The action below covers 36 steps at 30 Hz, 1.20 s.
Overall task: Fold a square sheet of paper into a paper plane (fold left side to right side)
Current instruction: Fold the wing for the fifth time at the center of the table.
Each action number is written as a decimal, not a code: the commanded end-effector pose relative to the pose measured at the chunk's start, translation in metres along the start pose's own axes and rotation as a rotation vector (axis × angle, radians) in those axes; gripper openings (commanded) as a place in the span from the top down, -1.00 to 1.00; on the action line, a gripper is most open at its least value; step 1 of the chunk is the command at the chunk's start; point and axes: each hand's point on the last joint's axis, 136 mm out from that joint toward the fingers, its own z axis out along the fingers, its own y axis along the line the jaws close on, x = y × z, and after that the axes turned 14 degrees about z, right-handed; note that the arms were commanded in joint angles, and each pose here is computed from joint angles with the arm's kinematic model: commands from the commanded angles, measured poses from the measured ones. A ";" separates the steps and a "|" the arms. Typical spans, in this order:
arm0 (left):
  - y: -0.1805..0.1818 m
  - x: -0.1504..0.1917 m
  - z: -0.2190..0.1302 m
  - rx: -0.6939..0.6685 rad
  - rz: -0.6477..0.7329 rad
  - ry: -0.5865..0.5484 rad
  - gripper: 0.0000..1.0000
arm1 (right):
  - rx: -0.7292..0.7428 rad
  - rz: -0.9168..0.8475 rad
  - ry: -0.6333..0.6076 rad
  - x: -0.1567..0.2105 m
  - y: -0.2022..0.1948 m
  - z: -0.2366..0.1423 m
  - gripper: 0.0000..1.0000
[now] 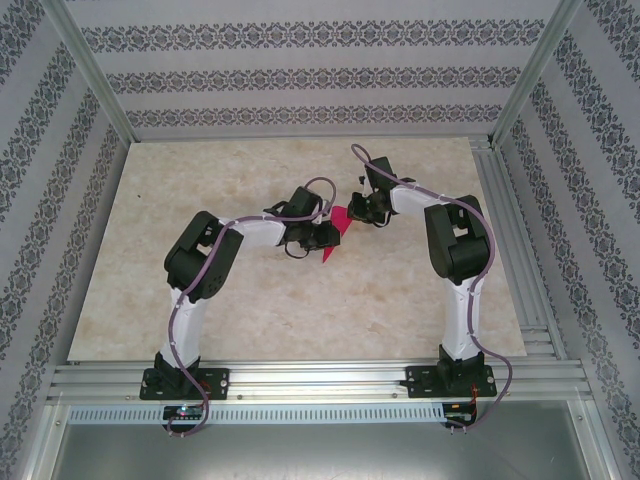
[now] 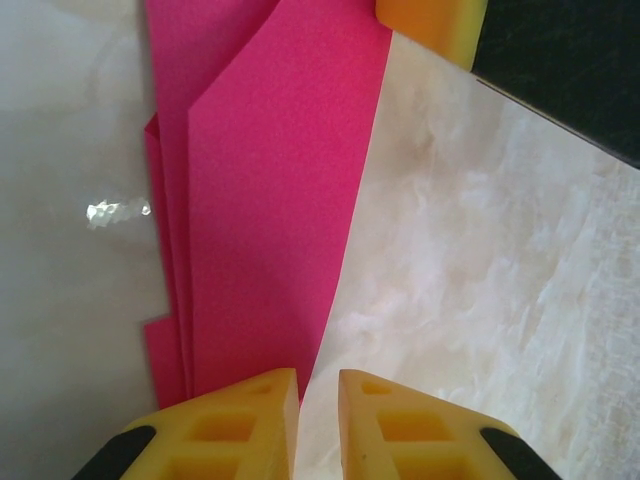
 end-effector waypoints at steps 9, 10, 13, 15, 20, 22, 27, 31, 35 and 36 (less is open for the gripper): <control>0.044 0.059 0.019 -0.080 -0.093 0.109 0.59 | 0.081 0.001 -0.005 -0.024 -0.016 -0.005 0.72; 0.044 0.060 0.019 -0.081 -0.094 0.110 0.59 | 0.089 -0.001 -0.009 -0.027 -0.018 -0.006 0.72; 0.044 0.061 0.018 -0.077 -0.097 0.107 0.59 | 0.109 -0.003 -0.024 -0.035 -0.023 -0.007 0.71; 0.044 0.061 0.019 -0.077 -0.098 0.106 0.59 | 0.117 -0.005 -0.030 -0.039 -0.024 -0.008 0.72; 0.042 0.059 0.018 -0.075 -0.094 0.102 0.59 | 0.060 -0.022 -0.057 -0.038 -0.006 -0.033 0.72; 0.043 0.059 0.017 -0.076 -0.095 0.105 0.60 | 0.000 -0.033 -0.066 -0.032 0.007 -0.046 0.71; 0.042 0.058 0.016 -0.080 -0.089 0.105 0.60 | -0.101 -0.039 0.001 -0.003 0.029 -0.040 0.71; 0.042 0.057 0.016 -0.079 -0.088 0.103 0.60 | -0.091 -0.036 0.028 0.004 0.029 -0.019 0.72; 0.043 0.059 0.016 -0.081 -0.089 0.106 0.60 | -0.058 -0.032 0.019 -0.007 0.022 -0.007 0.72; 0.044 0.059 0.016 -0.083 -0.090 0.106 0.60 | -0.044 -0.037 0.020 -0.008 0.020 -0.004 0.72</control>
